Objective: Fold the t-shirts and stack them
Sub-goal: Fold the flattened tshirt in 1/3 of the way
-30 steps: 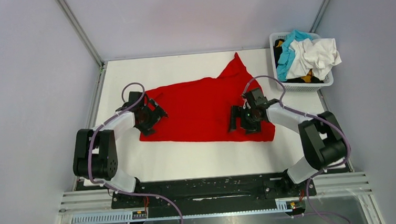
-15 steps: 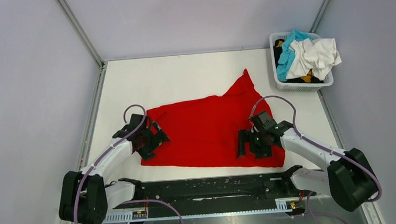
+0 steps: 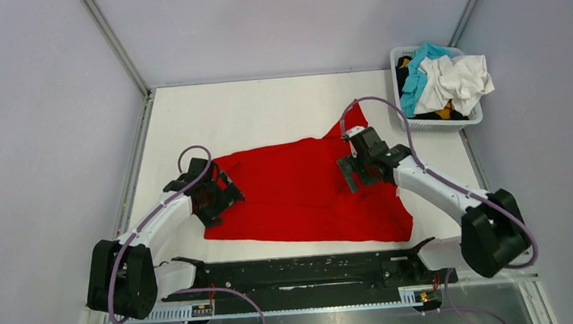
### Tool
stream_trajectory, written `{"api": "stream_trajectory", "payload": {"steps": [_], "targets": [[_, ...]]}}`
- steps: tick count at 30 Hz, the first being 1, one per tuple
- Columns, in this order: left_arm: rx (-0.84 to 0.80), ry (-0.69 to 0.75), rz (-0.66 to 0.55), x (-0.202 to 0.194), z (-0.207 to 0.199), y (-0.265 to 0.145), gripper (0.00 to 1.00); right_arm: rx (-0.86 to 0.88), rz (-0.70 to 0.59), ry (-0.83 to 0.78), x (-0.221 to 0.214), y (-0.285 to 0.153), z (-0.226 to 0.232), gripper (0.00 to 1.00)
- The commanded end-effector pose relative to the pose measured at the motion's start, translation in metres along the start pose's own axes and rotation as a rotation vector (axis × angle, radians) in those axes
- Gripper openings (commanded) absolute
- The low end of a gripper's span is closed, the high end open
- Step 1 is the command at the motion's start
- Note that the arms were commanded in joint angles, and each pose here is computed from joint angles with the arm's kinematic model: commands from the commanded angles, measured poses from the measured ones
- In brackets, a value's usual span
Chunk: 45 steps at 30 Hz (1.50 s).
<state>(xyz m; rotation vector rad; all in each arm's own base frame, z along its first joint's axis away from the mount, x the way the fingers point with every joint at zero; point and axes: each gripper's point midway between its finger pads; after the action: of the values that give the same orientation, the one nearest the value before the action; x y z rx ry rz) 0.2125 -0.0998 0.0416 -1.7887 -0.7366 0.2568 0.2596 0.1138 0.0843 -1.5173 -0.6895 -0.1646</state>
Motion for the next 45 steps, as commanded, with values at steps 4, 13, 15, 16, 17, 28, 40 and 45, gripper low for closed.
{"api": "stream_trajectory", "payload": {"steps": [4,13,15,16,17,28,40,45], "targets": [[0.026,0.041,0.01,0.005,-0.001,0.008,0.99,-0.113,0.135,-0.334,-0.01,0.03,-0.027,1.0],[0.091,0.046,0.028,0.005,0.011,0.023,0.99,-0.344,0.073,-0.34,0.02,0.051,-0.058,1.0],[0.105,0.042,0.029,0.005,0.016,0.025,0.99,-0.388,0.058,-0.357,0.032,0.056,-0.065,0.99],[0.11,0.039,0.028,0.006,0.017,0.025,0.99,-0.408,0.045,-0.358,0.039,0.059,-0.069,0.99],[0.114,0.038,0.029,0.006,0.019,0.026,0.99,-0.42,0.034,-0.356,0.046,0.063,-0.073,1.0],[0.142,0.021,0.037,0.003,0.028,0.029,0.99,-0.429,-0.106,-0.278,0.11,0.069,-0.097,1.0],[0.066,0.035,-0.035,0.022,0.005,0.009,0.99,-0.341,-0.203,0.267,0.109,0.036,-0.092,0.99],[0.003,0.042,-0.121,0.043,-0.016,-0.01,0.99,0.135,-0.2,0.567,0.103,0.031,-0.026,1.0]]}}
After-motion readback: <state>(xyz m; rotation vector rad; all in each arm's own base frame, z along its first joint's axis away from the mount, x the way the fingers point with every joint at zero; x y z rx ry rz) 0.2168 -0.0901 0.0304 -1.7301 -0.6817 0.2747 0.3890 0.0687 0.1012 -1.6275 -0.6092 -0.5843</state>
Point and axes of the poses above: each gripper's point midway between its finger pads, its own y axis out along the fingers, its own z axis along the line the jaws close on, x = y × z, and after that the axes turned 1 degree about y, right-handed
